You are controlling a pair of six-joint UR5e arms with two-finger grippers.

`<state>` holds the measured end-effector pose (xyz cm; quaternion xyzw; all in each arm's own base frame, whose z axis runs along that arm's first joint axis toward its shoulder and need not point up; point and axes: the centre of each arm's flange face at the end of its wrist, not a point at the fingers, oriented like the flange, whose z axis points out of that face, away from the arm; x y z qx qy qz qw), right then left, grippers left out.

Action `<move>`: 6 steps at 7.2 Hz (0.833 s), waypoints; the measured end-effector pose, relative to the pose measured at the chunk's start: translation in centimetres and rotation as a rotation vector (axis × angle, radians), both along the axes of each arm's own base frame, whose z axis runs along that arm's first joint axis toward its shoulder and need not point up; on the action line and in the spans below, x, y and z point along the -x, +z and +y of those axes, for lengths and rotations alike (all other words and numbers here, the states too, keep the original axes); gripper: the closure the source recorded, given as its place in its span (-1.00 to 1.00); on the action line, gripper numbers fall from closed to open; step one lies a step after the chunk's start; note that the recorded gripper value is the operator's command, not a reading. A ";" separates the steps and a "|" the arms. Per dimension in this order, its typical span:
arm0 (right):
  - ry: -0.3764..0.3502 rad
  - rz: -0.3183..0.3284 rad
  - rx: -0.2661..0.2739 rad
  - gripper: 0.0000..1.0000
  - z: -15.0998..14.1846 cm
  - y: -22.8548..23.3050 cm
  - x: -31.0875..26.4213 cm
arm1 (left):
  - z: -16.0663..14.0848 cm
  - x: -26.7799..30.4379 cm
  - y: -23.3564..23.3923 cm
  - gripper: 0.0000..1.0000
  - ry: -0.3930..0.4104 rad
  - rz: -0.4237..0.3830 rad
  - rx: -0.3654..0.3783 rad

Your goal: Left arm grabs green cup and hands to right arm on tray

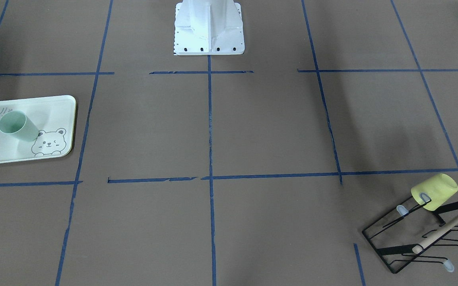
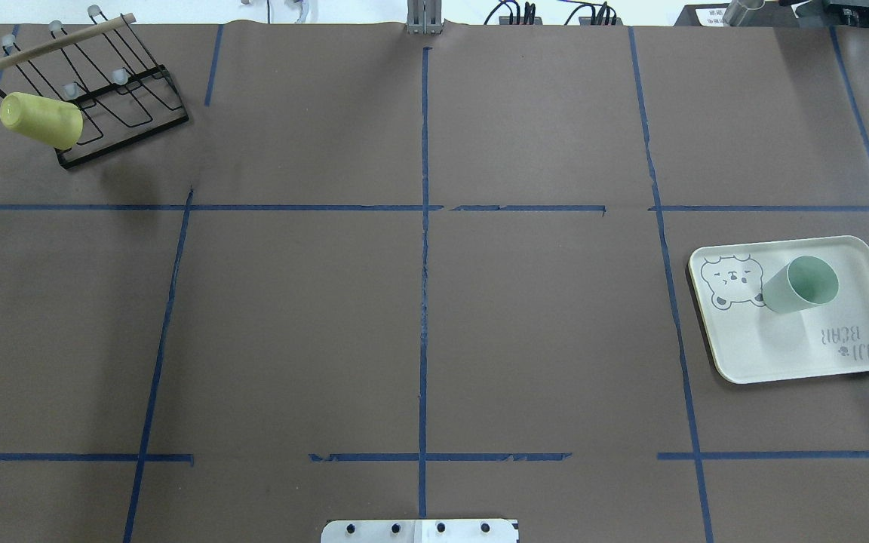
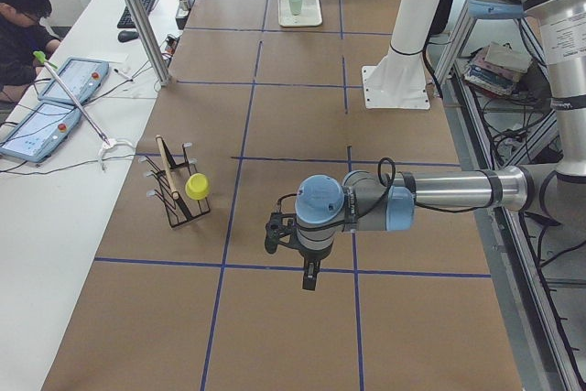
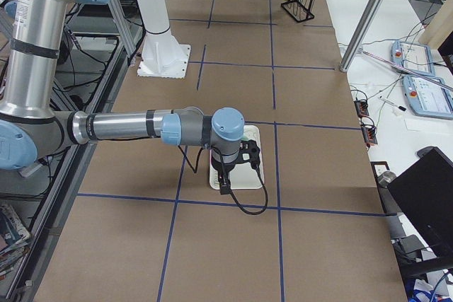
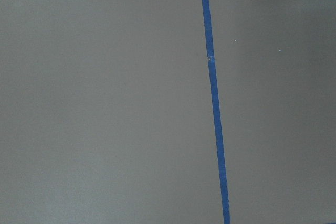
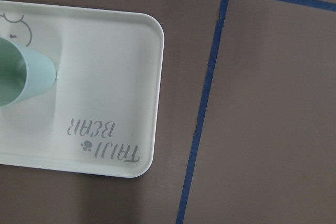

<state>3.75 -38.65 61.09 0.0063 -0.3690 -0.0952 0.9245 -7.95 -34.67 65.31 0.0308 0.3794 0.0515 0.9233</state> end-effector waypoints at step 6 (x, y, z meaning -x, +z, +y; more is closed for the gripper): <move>-0.004 -0.001 -0.009 -1.00 -0.1 -0.2 0.0 | -0.3 -0.2 -0.5 -1.00 0.003 0.003 -0.007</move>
